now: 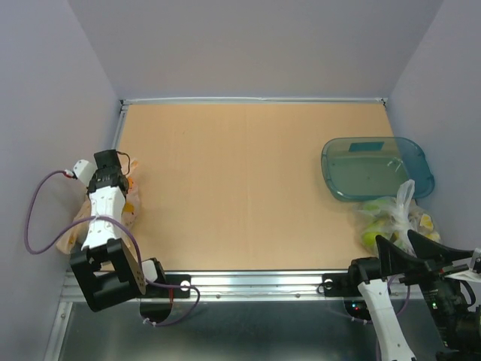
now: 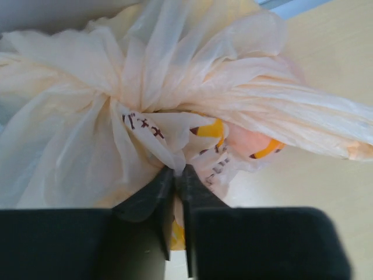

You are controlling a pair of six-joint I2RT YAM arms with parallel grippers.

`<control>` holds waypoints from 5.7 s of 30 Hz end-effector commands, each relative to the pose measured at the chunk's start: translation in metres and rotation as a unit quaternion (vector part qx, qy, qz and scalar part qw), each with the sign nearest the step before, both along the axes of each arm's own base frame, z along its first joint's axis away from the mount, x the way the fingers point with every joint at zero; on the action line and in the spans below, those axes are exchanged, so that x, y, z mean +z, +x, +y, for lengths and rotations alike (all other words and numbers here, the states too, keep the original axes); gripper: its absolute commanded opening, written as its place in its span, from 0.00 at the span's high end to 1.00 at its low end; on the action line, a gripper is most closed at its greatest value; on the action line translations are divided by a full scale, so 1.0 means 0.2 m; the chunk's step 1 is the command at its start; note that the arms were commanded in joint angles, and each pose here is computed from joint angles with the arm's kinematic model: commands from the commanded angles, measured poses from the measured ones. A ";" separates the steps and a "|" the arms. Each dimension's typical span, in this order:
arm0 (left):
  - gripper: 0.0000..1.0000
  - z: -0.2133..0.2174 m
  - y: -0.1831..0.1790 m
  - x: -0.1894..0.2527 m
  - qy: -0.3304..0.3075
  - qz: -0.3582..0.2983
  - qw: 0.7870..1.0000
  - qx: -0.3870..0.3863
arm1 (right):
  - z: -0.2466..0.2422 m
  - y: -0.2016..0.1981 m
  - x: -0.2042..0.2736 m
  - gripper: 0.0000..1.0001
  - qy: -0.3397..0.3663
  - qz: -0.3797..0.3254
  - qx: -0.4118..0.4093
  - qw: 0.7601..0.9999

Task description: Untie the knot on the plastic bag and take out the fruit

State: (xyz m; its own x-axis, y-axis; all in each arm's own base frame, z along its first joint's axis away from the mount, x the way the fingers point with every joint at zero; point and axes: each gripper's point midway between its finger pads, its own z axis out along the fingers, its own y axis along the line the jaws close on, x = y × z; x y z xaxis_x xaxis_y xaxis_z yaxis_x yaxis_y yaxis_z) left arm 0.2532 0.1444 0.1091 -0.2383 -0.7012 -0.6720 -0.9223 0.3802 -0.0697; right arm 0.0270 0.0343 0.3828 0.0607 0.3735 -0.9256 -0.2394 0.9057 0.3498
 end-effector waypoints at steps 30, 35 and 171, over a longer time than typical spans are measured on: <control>1.00 -2.28 0.09 0.45 -0.069 -0.153 0.708 -0.686 | 0.02 0.44 -0.08 0.00 0.002 0.134 -0.016 0.991; 1.00 -2.37 -0.15 0.27 -0.072 -0.141 0.681 -0.715 | 0.13 0.67 -0.25 0.00 -0.008 0.230 0.024 0.973; 1.00 -1.54 0.06 0.43 -0.065 -0.166 0.785 -0.594 | 1.33 1.00 -0.79 0.32 -0.414 0.184 0.422 0.785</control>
